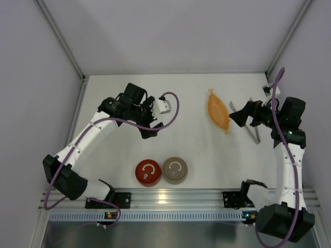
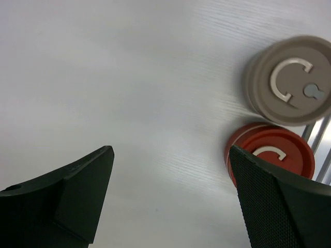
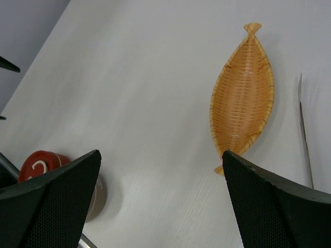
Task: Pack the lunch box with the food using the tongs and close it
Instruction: Reset both arms
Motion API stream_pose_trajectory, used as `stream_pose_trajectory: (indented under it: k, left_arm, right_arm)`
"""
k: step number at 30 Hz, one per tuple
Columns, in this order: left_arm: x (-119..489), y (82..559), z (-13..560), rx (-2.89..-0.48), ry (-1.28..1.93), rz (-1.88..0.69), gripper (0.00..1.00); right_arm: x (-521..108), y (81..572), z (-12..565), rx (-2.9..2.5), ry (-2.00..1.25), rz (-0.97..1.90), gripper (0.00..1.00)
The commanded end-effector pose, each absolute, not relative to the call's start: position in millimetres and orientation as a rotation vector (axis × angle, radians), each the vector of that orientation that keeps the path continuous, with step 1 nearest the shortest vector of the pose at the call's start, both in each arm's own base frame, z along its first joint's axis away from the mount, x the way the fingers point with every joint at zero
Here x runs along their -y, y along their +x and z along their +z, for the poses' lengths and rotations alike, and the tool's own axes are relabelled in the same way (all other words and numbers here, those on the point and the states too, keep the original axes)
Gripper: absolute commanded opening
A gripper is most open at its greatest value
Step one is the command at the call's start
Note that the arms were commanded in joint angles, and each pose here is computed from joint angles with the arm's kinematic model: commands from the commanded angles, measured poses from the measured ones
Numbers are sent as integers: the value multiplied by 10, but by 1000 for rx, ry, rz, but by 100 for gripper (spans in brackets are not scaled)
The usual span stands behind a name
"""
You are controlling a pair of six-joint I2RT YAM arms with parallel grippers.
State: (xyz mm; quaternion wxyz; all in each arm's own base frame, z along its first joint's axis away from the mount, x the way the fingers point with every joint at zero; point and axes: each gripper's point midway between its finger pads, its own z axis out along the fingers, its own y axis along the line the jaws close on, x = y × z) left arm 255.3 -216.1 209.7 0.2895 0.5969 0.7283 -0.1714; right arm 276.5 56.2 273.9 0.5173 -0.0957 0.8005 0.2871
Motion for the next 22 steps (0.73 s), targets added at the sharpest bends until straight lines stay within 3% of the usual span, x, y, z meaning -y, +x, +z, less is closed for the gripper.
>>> stream_pose_trajectory:
  k: [1, 9, 13, 22]
  left_arm:
    - [2005, 2914, 2365, -2088, 1212, -385, 98]
    - [1451, 3401, 2047, -2255, 743, -391, 98]
    - [807, 3679, 1793, -2355, 378, -482, 98]
    - [207, 3789, 1706, -2299, 203, -229, 98]
  right_arm:
    - [-438, 2914, 2724, -1918, -244, 630, 99]
    - [-300, 3065, 2090, -2163, -270, 585, 99]
    - [-296, 3070, 1669, -2315, -316, 563, 99]
    - [-348, 3166, 1324, -2389, -384, 482, 99]
